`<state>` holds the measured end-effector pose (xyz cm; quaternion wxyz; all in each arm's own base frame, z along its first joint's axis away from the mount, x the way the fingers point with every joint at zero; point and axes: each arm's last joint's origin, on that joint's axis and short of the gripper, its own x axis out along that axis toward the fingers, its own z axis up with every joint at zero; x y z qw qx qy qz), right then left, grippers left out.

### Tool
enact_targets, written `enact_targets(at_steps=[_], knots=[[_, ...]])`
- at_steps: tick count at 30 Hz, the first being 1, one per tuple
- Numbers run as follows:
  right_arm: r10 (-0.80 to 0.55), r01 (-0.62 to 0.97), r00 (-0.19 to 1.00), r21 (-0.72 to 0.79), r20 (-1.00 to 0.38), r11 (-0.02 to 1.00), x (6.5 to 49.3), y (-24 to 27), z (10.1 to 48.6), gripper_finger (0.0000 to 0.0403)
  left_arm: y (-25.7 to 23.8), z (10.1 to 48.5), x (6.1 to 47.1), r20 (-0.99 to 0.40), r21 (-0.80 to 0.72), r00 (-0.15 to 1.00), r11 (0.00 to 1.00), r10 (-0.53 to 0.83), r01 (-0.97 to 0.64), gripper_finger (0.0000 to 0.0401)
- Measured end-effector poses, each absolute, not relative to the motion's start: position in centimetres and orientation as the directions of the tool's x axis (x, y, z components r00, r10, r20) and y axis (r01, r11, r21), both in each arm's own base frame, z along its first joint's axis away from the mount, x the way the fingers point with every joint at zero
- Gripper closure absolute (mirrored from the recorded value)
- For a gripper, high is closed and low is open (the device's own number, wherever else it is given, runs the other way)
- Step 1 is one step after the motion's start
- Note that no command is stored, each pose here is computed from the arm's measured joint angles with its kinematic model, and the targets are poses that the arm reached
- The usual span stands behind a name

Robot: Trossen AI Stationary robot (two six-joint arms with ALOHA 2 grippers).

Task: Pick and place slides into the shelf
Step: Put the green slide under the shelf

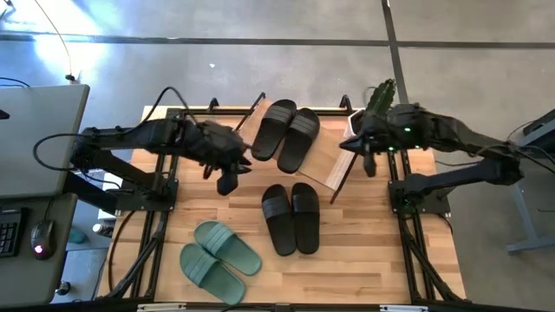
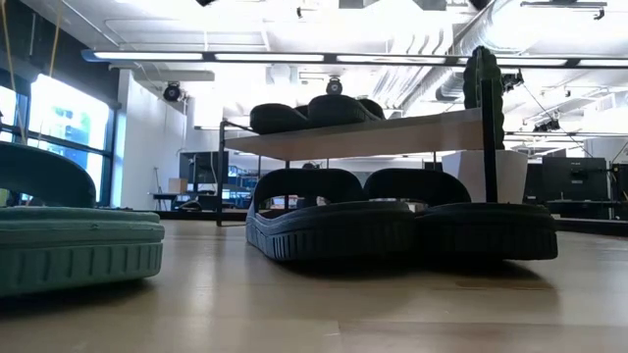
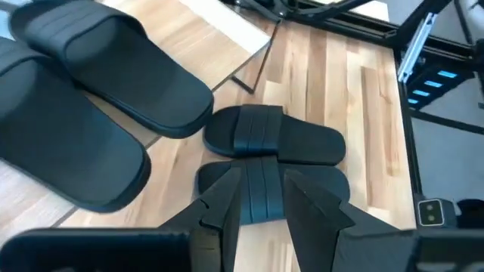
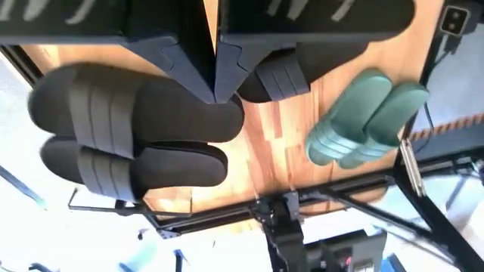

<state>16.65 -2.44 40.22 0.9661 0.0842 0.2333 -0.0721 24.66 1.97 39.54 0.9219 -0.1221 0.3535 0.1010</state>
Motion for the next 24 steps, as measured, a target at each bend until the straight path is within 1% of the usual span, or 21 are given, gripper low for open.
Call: enact_targets(at_steps=[4, 6, 13, 18, 24], knots=[[-0.104, 0.19, 0.889, 0.152, -0.447, 0.97, 14.5, -2.1, 38.8, 0.0403, -0.1, 40.1, 23.0, -0.682, -0.116, 0.724, 0.963, 0.1, -0.242, 0.0314], [-0.103, 0.191, 0.882, 0.149, -0.461, 0.97, 13.9, -2.0, 38.0, 0.0403, -1.3, 40.1, 22.1, -0.71, -0.11, 0.699, 0.966, 0.088, -0.234, 0.0314], [-0.099, 0.199, 0.852, 0.143, -0.515, 0.969, 13.6, -2.0, 35.8, 0.0403, -6.3, 38.1, 19.3, -0.859, -0.018, 0.491, 0.95, 0.145, -0.311, 0.0314], [-0.097, 0.203, 0.838, 0.142, -0.538, 0.969, 14.0, -2.0, 35.2, 0.0403, -10.3, 36.5, 18.1, -0.907, 0.041, 0.383, 0.942, 0.175, -0.334, 0.0314], [-0.097, 0.207, 0.836, 0.148, -0.54, 0.967, 14.0, -2.1, 35.1, 0.0403, -15.0, 33.7, 18.2, -0.959, 0.072, 0.224, 0.917, 0.171, -0.392, 0.0314]])
